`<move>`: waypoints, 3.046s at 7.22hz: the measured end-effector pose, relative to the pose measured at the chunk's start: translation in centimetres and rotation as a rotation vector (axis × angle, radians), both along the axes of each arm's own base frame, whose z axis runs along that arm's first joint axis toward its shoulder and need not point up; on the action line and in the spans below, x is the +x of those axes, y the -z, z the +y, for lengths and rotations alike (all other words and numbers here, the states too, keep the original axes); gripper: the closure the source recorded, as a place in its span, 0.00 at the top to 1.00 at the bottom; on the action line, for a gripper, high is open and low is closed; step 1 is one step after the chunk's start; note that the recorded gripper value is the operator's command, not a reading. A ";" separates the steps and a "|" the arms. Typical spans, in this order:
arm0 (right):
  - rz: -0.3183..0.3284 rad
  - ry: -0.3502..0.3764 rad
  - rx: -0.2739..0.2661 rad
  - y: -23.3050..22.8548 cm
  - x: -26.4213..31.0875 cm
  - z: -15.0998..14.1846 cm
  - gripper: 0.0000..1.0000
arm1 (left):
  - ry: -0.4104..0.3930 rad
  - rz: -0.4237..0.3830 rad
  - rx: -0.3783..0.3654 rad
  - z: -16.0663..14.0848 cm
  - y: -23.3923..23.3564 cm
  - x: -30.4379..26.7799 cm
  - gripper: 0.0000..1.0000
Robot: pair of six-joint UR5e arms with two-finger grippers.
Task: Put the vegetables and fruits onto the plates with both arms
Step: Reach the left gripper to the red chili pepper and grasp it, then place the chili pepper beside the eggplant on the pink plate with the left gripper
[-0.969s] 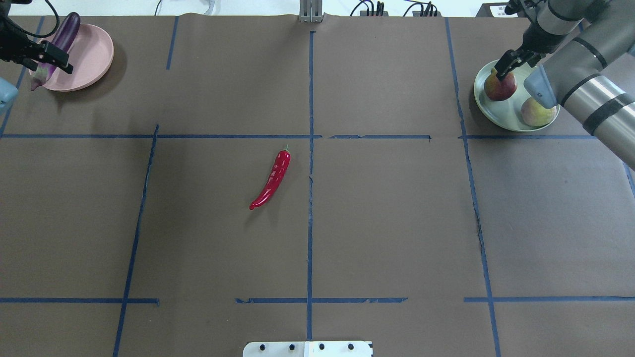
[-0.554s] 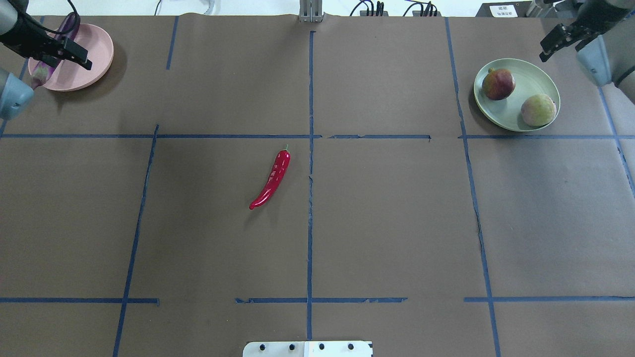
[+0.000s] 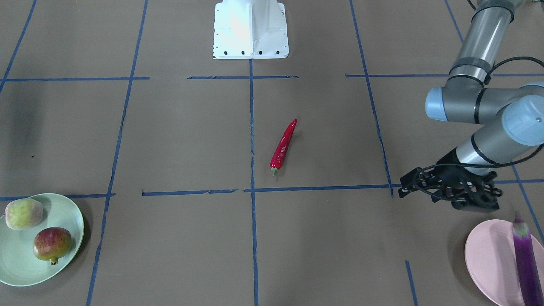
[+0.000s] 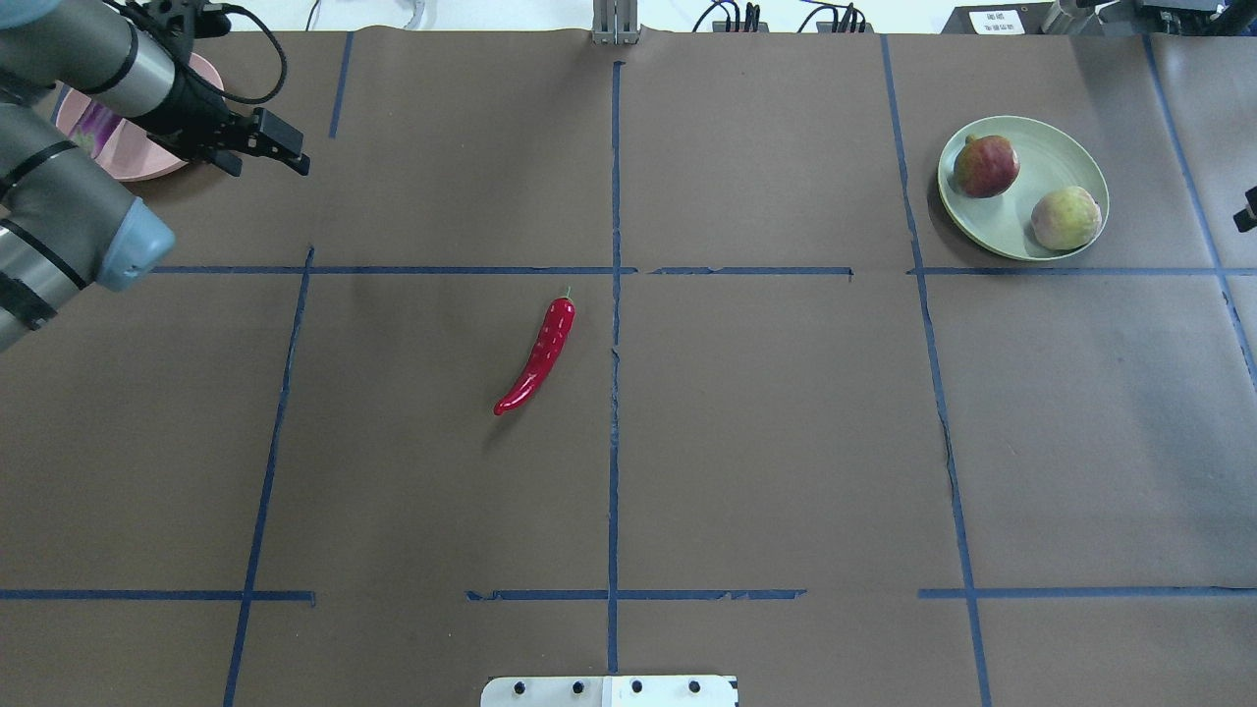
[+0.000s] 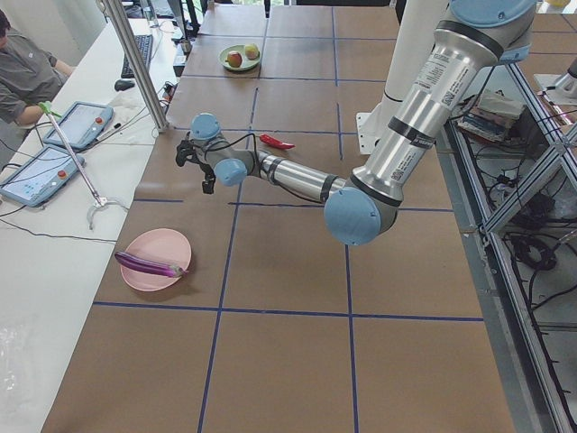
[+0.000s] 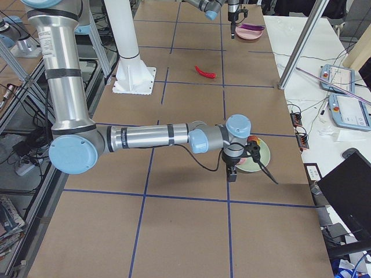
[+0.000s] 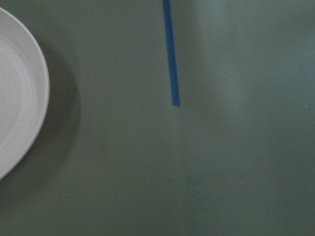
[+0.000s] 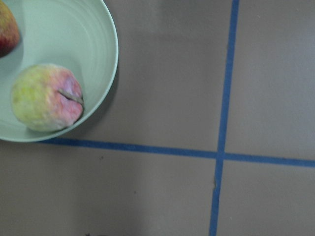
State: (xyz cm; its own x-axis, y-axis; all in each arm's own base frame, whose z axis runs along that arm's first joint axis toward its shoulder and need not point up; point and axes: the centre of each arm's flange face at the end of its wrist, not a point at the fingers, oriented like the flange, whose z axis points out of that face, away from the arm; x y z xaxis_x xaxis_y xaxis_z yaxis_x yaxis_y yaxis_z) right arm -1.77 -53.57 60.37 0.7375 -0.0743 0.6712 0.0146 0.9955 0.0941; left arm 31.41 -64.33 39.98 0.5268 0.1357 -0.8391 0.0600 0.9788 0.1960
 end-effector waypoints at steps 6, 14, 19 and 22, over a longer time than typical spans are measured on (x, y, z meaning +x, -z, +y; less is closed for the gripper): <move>-0.001 -0.028 -0.020 -0.6 1.9 6.4 1.00 | 0.023 -0.058 -0.015 11.9 16.2 24.6 0.84; 0.004 -0.027 -0.014 -0.6 1.9 6.4 1.00 | 0.009 -0.097 -0.008 15.6 15.3 28.4 0.10; 0.002 -0.021 -0.008 -0.6 1.9 6.4 1.00 | 0.099 -0.083 -0.081 9.4 14.6 22.1 0.00; 0.000 -0.017 -0.008 -0.7 1.9 6.5 1.00 | 0.148 -0.206 -0.165 -3.5 5.9 6.6 0.00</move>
State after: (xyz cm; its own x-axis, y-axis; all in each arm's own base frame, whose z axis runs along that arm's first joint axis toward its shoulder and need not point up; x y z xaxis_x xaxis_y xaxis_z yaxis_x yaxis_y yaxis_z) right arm 0.12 -47.09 61.04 0.7384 -0.0562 0.6720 -0.0025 0.9963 0.0860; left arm 38.04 -67.87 34.12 0.6922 -0.0848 -0.7167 0.1798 0.9820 0.0574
